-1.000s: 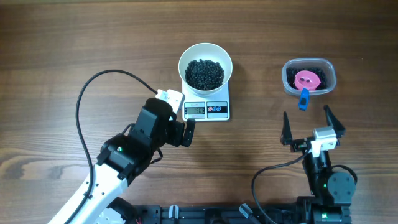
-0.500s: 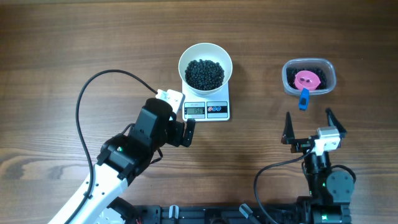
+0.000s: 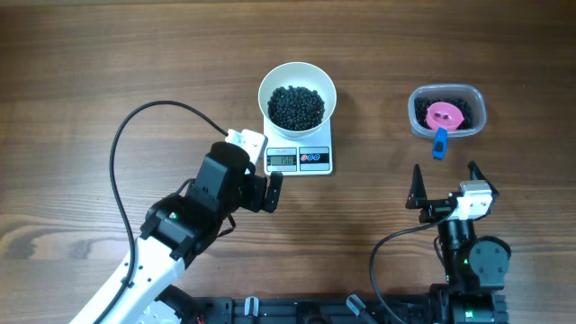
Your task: Scoop item into bowl and weigh 150g on scale
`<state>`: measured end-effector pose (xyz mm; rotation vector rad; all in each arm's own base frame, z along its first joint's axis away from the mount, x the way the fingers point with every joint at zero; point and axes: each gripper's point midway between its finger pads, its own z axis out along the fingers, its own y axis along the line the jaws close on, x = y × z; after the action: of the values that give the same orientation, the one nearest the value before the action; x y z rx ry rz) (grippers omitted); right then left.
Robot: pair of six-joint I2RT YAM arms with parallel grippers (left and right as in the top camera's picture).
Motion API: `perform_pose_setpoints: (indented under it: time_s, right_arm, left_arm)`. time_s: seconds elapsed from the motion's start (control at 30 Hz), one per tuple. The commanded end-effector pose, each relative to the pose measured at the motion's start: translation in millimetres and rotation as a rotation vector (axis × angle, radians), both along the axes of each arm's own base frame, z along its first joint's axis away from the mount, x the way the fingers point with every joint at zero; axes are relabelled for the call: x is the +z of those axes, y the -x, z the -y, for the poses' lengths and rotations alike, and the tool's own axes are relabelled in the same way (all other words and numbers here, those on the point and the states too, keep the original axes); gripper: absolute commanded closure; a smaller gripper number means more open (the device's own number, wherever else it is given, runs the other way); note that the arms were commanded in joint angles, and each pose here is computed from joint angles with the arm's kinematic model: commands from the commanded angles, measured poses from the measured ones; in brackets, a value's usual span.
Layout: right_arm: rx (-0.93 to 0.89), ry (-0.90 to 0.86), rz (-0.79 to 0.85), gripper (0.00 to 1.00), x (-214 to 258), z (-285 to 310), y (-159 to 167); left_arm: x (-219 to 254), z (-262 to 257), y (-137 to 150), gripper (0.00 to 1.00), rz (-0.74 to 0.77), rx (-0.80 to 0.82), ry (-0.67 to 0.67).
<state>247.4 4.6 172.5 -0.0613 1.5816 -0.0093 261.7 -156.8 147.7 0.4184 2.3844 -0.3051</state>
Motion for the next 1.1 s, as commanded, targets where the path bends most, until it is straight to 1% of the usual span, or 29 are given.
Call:
perform_pose_setpoints:
  time_s: [0.0, 1.07]
  right_arm:
    - [-0.002, -0.019, 0.012, 0.0, 2.4, -1.0, 0.7]
    - [-0.018, 0.007, 0.015, 0.0, 3.1, 3.0, 0.7]
  left_arm:
    - [-0.8, -3.0, -1.8, 0.0, 0.01, -0.001, -0.02]
    - [-0.9, -3.1, -1.7, 0.0, 0.01, -0.001, -0.021]
